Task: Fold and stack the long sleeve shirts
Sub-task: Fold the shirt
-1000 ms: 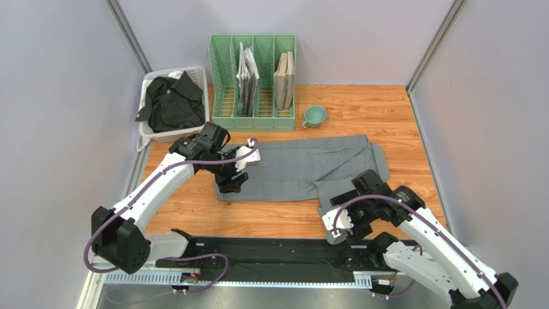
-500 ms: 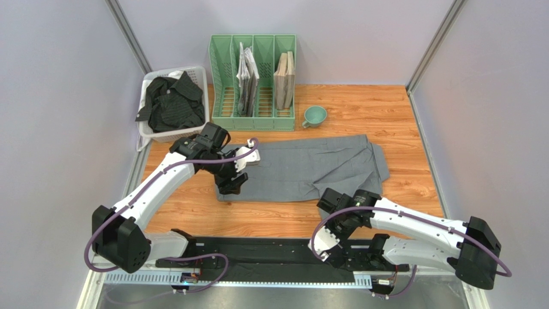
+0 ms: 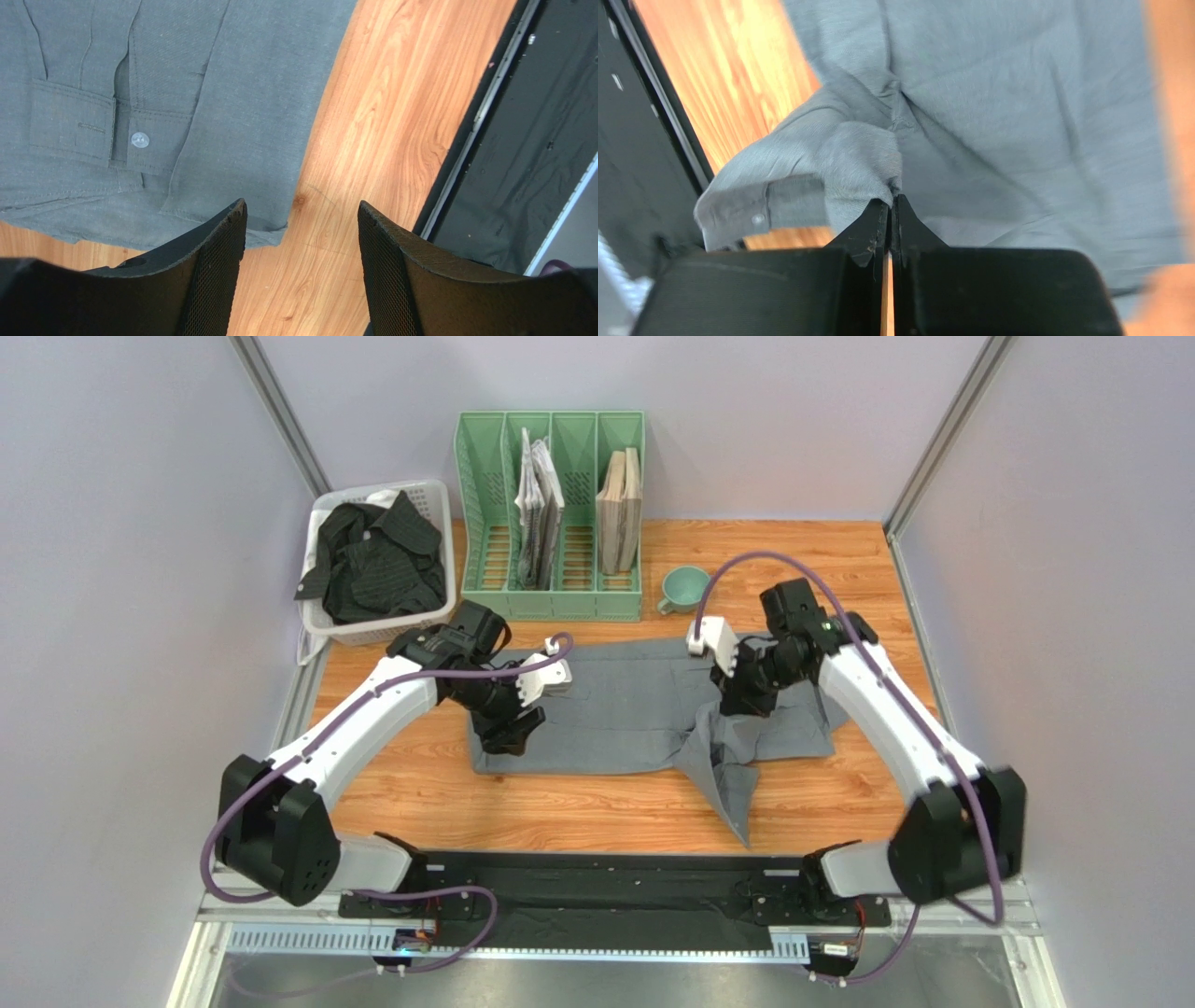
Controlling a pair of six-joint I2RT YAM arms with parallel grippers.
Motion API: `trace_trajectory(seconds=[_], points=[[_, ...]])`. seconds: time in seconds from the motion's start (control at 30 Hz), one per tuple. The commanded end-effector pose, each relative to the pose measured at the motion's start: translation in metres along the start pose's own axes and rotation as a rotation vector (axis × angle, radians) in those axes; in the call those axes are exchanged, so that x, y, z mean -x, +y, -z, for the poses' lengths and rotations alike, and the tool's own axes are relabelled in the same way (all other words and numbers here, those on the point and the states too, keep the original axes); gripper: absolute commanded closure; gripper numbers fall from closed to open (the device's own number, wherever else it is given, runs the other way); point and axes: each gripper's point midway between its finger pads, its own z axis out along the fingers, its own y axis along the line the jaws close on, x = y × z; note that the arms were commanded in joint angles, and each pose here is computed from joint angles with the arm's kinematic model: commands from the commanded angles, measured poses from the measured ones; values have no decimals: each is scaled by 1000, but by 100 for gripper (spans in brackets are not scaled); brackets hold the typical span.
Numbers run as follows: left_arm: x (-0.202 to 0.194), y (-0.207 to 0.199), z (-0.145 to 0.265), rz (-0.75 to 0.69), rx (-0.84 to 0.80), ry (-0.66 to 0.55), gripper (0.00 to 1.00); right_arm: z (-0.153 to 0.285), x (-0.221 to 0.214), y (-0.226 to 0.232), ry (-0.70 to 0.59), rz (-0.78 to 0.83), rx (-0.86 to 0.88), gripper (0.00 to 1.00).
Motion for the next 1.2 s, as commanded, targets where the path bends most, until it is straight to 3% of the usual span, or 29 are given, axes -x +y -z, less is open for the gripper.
trace_trajectory(seconds=[0.0, 0.07, 0.17, 0.2, 0.23, 0.33, 0.5, 0.63, 0.73, 0.87, 1.03, 1.17], points=[[-6, 15, -9, 41, 42, 35, 35, -27, -5, -20, -64, -614, 132, 100], [-12, 15, -12, 56, 37, 60, 35, -36, -22, -37, -64, -826, 172, 99], [-15, 13, -15, 56, 25, 61, 35, -21, -37, -61, -103, -996, 135, 80], [-17, 11, -16, 55, 17, 65, 35, -13, -43, -67, -111, -1006, 109, 73], [-18, 10, -17, 54, 12, 66, 34, -4, -45, -73, -118, -953, 80, 60], [-21, 7, -24, 45, -18, 64, 34, 27, -52, -75, -121, -866, 13, 38], [-33, 24, -44, 57, 9, 129, 37, 41, -96, -56, 47, -755, -63, 42], [-51, 35, -62, 76, 2, 222, 43, 17, -138, -42, 190, -782, -46, 66], [-62, 38, -68, 82, 1, 266, 47, -1, -164, -36, 277, -829, -17, 72], [-78, 34, -70, 98, -19, 332, 54, -19, -196, -42, 371, -845, -65, 73], [-99, 21, -62, 75, -56, 407, 58, -27, -207, -7, 435, -814, 25, 73], [-91, 16, -52, 91, -60, 334, 53, -1, -179, -9, 351, -733, -13, 64]])
